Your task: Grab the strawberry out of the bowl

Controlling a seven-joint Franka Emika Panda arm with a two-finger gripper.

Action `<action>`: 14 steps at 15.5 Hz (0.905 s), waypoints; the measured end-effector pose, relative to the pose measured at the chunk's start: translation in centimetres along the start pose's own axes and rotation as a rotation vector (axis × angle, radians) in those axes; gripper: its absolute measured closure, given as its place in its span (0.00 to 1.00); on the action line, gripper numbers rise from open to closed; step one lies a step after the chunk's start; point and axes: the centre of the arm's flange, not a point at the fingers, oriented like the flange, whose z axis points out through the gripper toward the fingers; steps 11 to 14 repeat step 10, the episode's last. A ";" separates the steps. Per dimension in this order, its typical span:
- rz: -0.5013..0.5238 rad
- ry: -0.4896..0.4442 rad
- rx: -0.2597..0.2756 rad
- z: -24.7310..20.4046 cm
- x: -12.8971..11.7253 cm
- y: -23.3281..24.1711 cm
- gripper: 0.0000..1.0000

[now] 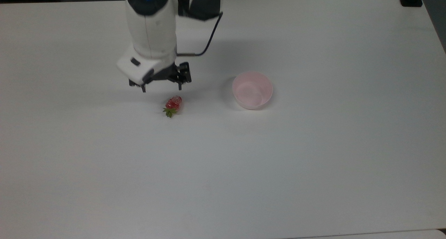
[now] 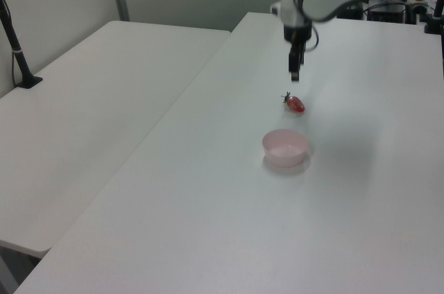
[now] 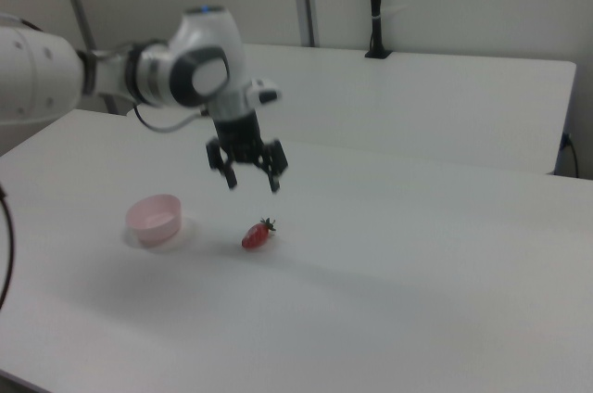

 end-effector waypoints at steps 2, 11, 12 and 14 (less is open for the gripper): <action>0.049 0.022 0.018 -6.1 -1.9 0.7 0.00; 0.070 -0.005 0.071 -17.4 -9.1 -0.7 0.00; 0.070 -0.005 0.071 -17.4 -9.1 -0.7 0.00; 0.070 -0.005 0.071 -17.4 -9.1 -0.7 0.00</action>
